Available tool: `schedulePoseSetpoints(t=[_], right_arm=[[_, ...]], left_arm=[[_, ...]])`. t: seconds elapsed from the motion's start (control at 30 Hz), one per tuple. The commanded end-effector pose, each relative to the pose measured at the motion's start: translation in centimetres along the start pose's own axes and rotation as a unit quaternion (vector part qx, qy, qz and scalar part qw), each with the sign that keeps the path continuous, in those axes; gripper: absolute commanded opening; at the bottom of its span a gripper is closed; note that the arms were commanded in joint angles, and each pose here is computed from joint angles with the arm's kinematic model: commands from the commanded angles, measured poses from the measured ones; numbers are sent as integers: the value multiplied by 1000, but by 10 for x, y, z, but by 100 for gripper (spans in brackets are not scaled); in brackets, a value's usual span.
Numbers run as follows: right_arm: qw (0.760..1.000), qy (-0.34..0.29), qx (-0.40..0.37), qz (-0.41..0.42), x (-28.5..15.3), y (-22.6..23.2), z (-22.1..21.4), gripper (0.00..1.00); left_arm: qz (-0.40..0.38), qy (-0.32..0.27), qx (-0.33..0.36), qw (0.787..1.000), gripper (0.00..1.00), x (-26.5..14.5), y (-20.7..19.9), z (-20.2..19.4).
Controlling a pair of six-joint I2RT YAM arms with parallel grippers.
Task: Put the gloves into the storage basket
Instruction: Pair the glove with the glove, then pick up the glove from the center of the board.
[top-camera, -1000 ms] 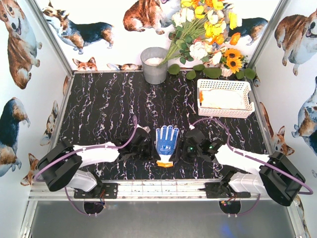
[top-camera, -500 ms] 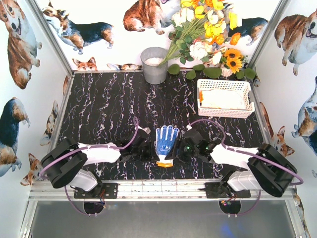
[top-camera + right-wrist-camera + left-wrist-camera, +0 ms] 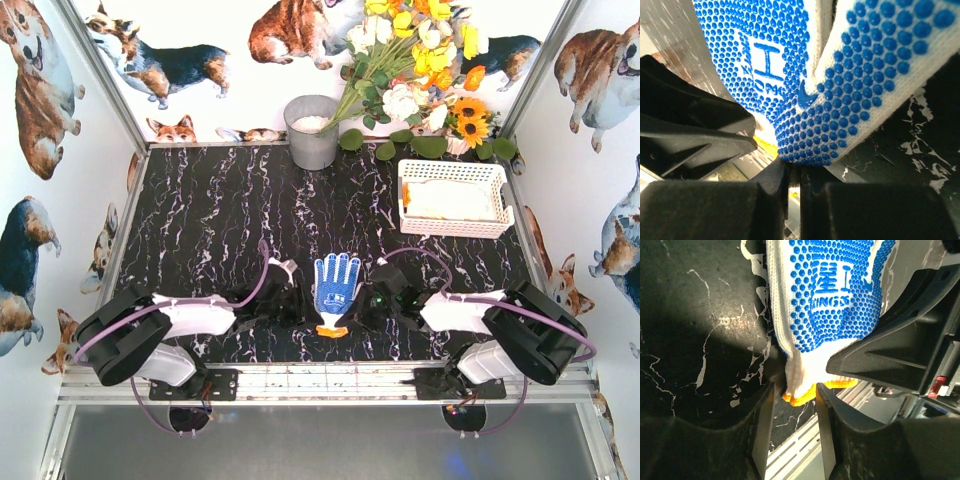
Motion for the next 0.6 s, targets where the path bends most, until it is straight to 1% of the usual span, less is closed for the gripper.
schedulePoseSetpoints(t=[0.0,0.1,0.2,0.4,0.57], right_arm=[[999,-19,7,36,-1,14,7,0],[998,-25,21,62,-4,22,9,0],[995,-33,36,82,-7,29,12,0],[991,-38,53,117,-11,37,17,0],[987,-48,65,138,-17,41,21,0]], left_arm=[[-66,4,-25,997,38,-6,-16,1],[-104,14,-47,993,45,-7,-22,-1],[-132,20,-68,989,50,-8,-27,-2],[-140,20,-79,987,56,-5,-29,0],[-130,16,-85,988,62,-5,-25,2]])
Point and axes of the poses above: each gripper's point midway between its finger pads, its own x axis out along the fingers, its own y axis along the line the jaws close on, z = x × y, the point moved 4 cm from there along -x, back along the fingers, and after that the axes turned 14 degrees about -x, right-handed, at the moved point
